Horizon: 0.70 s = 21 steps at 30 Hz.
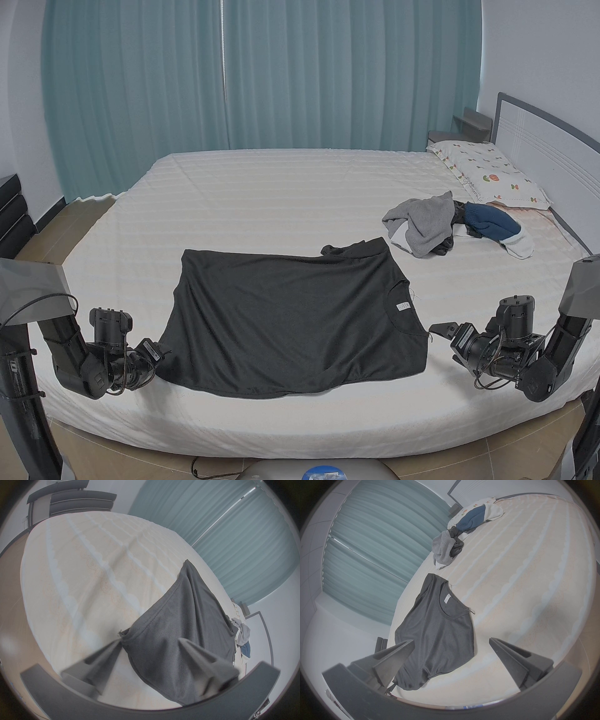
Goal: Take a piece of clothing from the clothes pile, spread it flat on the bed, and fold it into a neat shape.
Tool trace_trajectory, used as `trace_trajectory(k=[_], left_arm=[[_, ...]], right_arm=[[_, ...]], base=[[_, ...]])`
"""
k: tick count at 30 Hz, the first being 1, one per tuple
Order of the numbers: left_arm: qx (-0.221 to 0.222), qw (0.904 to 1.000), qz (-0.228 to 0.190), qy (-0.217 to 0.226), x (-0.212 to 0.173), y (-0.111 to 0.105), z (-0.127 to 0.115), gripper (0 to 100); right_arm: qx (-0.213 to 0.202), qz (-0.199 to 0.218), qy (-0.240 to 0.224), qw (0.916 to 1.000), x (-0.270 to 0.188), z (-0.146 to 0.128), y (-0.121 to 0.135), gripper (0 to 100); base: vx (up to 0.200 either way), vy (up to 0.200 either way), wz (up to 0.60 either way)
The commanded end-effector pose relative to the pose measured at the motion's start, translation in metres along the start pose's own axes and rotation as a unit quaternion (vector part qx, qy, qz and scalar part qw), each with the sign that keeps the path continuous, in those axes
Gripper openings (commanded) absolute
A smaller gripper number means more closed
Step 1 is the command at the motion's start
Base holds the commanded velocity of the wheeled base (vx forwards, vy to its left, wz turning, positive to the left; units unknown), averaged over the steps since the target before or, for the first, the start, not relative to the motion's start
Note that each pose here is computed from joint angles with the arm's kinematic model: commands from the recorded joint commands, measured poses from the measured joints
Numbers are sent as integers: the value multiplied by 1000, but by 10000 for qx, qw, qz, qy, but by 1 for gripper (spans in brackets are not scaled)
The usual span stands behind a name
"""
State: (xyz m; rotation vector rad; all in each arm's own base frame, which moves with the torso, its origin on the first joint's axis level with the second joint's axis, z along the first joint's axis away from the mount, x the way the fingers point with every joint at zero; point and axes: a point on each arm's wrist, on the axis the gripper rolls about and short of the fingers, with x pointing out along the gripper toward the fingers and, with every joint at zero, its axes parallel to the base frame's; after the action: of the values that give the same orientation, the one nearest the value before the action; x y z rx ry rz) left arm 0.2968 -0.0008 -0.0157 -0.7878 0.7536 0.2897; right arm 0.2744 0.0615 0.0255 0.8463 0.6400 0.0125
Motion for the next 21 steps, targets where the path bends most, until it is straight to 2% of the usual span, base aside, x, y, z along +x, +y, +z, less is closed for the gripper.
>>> trace_trajectory(k=[1, 7, 14, 21], left_arm=[[-20, 10000, 41, 28, 3, 2, -1, 0], [-233, 9997, 77, -63, -2, 8, 6, 0], [-422, 9975, -322, -462, -31, -6, 24, 0], [-442, 9956, -445, -691, -44, -10, 32, 0]], right_arm=[[2, -28, 27, 10000, 1, -1, -1, 100], [-8, -32, 48, 10000, 2, -1, -1, 100], [-131, -215, 446, 9987, 38, -19, -11, 100], [-233, -409, 643, 9968, 70, -24, -16, 100]], base=[[0, 0, 0], [0, 0, 0], [0, 0, 0], [0, 0, 0]])
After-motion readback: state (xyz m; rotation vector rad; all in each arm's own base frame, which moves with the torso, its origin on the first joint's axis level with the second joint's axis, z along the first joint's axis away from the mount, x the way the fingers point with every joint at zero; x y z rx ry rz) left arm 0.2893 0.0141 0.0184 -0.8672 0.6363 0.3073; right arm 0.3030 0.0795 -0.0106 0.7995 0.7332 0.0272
